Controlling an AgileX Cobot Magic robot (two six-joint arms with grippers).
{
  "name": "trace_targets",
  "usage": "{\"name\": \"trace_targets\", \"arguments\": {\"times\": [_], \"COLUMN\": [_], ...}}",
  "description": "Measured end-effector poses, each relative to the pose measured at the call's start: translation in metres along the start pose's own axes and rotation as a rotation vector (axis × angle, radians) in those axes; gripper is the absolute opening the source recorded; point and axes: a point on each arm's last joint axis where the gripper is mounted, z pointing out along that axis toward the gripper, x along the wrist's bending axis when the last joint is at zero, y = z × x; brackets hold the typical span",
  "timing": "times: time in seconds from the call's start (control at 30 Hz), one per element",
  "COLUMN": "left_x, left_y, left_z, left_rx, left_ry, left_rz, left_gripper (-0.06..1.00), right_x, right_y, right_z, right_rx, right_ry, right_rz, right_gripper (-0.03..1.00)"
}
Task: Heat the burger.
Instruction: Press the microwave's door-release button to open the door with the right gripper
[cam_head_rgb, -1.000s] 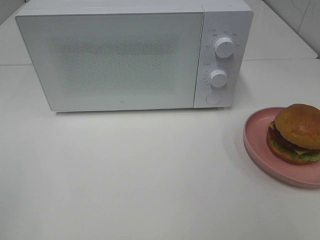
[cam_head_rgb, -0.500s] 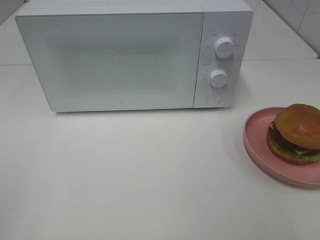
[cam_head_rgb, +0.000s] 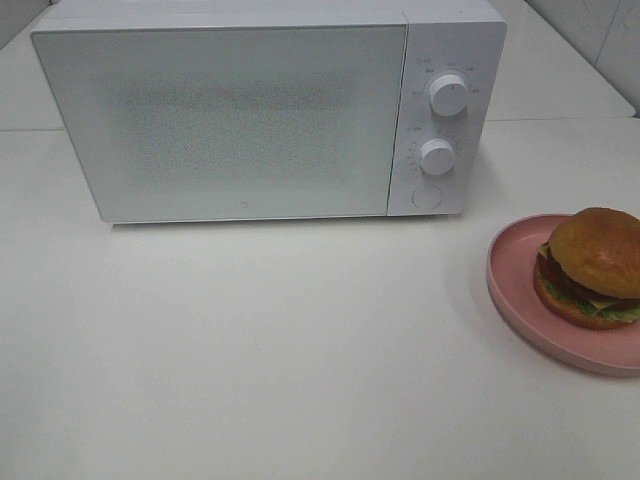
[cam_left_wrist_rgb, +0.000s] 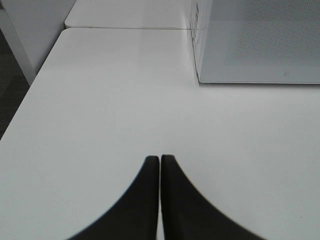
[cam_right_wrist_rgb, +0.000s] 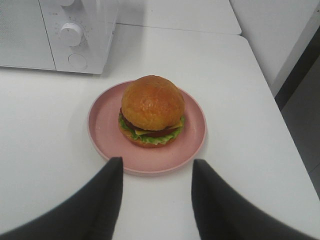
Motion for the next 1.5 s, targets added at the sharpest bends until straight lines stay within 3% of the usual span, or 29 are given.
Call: {"name": "trace_targets", "arguments": {"times": [0.8,1.0,1.3,1.5], "left_x": [0.000,0.000,0.000,0.000], "left_y": [0.000,0.000,0.000,0.000], "left_z": [0.000,0.000,0.000,0.000], "left_rx": [0.000,0.000,0.000,0.000], "left_ry": [0.000,0.000,0.000,0.000], "left_rz": [0.000,0.000,0.000,0.000], "left_gripper": [0.00,0.00,0.00,0.00], "right_x": [0.000,0.000,-0.002,-0.003], "right_y": [0.000,0.010,0.036,0.051], "right_z": [0.000,-0.004,-0.006,0.009], "right_rx": [-0.003,-0.097,-0.424,-0.427], "right_ry": [0.000,-0.004,-0.022,-0.025], "right_rz": [0.000,0.000,0.001,0.005], "right_gripper": [0.41,0.41,0.41,0.41]}}
